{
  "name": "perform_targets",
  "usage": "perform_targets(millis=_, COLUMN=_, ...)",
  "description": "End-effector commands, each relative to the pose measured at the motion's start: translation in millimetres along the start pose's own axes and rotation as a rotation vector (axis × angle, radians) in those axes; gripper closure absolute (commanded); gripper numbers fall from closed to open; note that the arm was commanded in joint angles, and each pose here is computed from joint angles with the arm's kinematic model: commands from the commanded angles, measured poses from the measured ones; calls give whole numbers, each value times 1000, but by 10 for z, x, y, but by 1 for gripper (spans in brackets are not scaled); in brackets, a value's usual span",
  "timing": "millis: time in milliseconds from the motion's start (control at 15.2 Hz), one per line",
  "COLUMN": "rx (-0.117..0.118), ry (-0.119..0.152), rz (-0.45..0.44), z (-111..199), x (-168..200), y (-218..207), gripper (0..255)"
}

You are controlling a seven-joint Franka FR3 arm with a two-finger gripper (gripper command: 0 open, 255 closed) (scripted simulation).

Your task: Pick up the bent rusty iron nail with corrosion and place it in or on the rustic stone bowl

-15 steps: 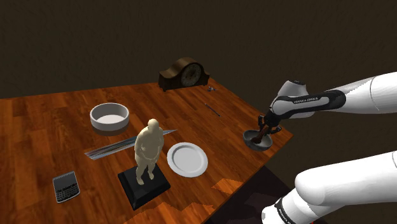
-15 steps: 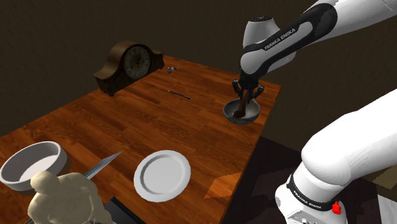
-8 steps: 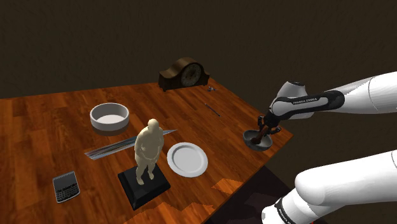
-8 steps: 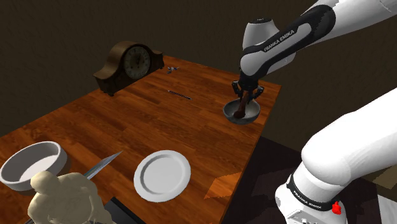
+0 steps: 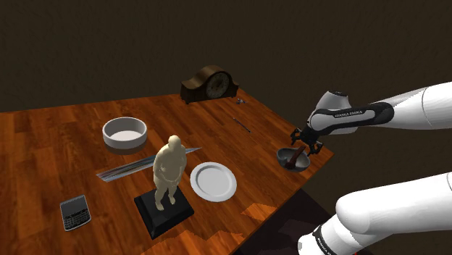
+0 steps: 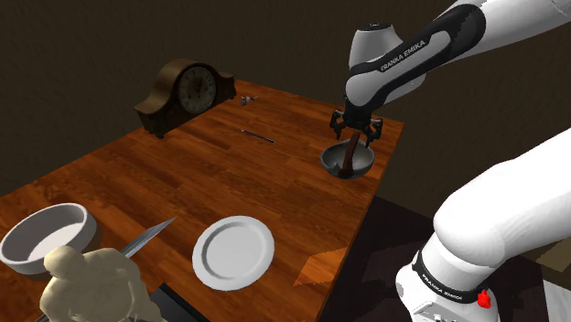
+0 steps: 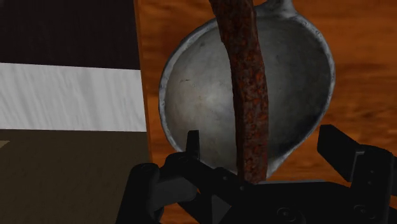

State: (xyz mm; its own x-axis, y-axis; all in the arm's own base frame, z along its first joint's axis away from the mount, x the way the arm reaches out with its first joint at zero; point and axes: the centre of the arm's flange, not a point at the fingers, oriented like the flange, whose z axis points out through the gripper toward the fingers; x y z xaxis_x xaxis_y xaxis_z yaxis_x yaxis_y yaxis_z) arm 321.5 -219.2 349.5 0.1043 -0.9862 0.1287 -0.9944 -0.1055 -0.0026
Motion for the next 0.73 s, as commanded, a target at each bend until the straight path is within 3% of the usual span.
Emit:
perform_targets(millis=0, rx=-1, ry=-1, rz=0, z=-200, x=0, y=7, gripper=0)
perform_targets(millis=132, rx=-1, ry=-1, rz=0, z=-436, x=1, y=6, gripper=0)
perform_targets(millis=660, rx=-1, ry=-1, rz=0, z=-436, x=1, y=6, gripper=0)
